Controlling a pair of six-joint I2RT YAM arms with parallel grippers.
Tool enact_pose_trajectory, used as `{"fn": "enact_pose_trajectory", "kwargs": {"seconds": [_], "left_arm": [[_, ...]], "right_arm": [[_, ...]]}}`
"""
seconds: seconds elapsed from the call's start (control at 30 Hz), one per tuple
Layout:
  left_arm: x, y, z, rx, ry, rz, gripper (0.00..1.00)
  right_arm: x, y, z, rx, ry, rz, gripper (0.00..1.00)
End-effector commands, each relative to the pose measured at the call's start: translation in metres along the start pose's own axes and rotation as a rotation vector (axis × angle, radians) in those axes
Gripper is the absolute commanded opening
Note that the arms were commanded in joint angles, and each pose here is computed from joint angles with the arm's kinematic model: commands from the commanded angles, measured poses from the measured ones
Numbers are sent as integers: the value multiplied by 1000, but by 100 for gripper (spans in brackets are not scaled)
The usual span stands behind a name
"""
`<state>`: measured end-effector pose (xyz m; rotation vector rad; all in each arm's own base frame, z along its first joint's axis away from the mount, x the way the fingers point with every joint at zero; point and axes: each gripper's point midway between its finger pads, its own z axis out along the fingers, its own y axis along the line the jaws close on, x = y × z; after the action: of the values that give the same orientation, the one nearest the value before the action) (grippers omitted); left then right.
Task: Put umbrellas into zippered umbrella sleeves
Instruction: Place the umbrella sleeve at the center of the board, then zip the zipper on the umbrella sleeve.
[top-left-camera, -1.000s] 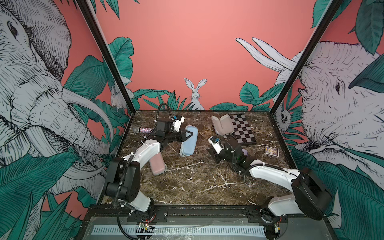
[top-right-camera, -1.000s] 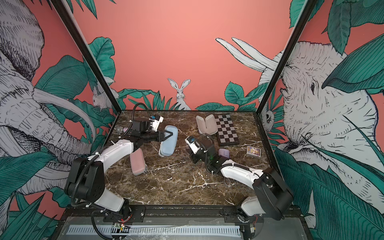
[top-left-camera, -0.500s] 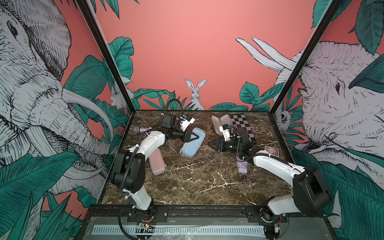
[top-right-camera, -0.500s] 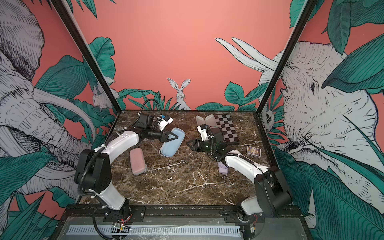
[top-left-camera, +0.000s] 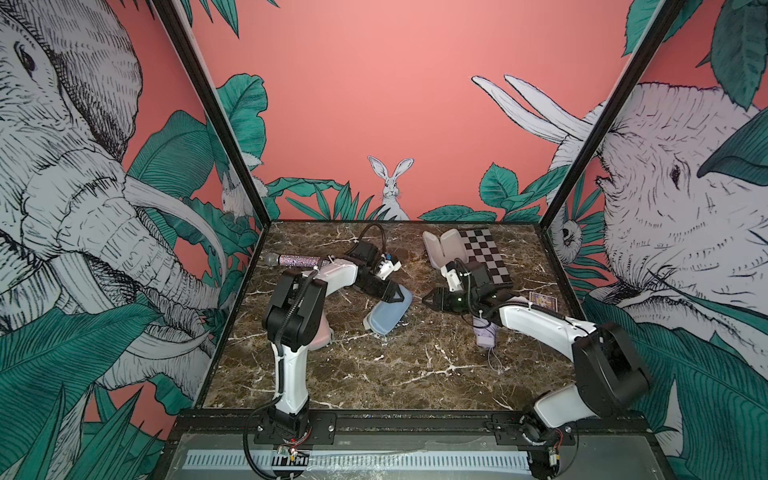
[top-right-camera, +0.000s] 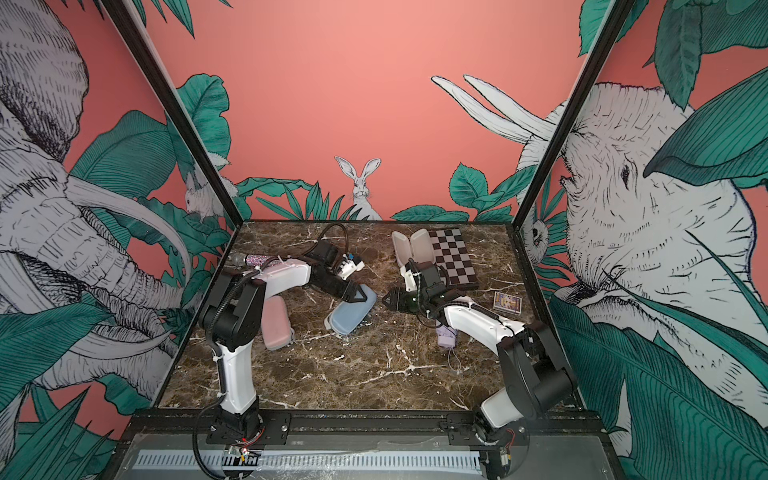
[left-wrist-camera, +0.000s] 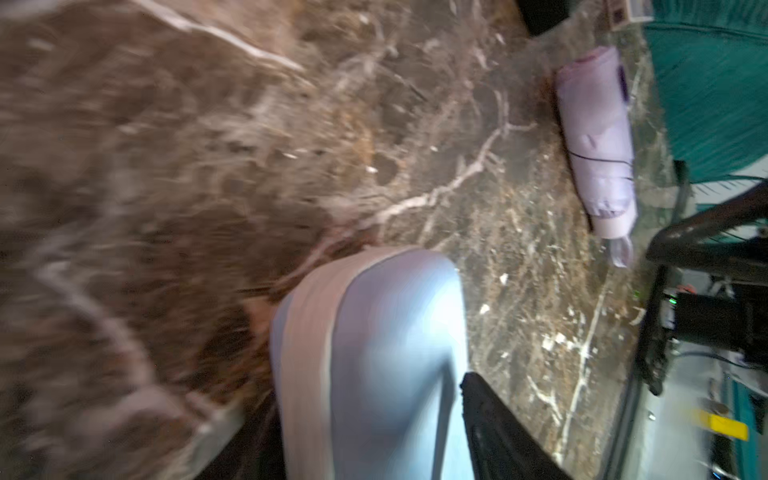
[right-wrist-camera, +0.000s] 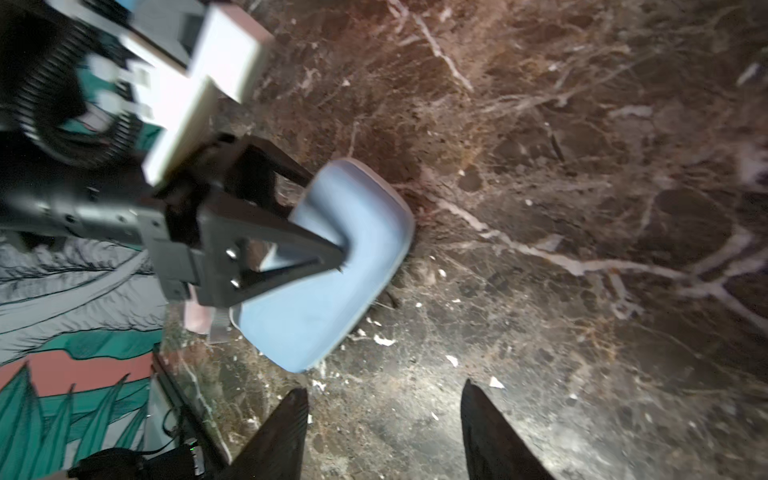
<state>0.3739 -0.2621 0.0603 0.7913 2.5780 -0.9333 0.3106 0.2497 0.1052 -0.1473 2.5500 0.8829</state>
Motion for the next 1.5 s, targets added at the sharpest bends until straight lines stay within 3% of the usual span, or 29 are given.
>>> {"fn": "enact_pose_trajectory", "kwargs": {"seconds": [0.0, 0.1, 0.27, 0.43, 0.57, 0.63, 0.73, 0.97, 1.47], "left_arm": [[-26, 6, -53, -116, -126, -22, 75], [-13, 1, -69, -156, -137, -46, 76], [12, -2, -71, -199, -162, -82, 69], [-18, -22, -85, -205, -284, -21, 57], [-43, -44, -79, -16, -412, -54, 30], [-44, -50, -62, 100, -405, -108, 19], [-33, -44, -40, 134, -351, -158, 8], [-1, -27, -16, 109, -284, -219, 0], [60, 6, 14, 1, -206, -325, 0]], "right_arm": [[18, -22, 1, 148, 58, -165, 57], [36, -19, 4, 153, 93, -335, 57], [49, 10, 29, 76, 108, -641, 56], [44, 33, 64, -16, 97, -733, 51], [34, 43, 85, -69, -7, -764, 48], [30, 44, 92, -78, -43, -758, 47], [26, 44, 103, -77, -79, -754, 47], [20, 38, 118, -38, -117, -783, 43], [23, 44, 134, -43, -148, -793, 31]]}}
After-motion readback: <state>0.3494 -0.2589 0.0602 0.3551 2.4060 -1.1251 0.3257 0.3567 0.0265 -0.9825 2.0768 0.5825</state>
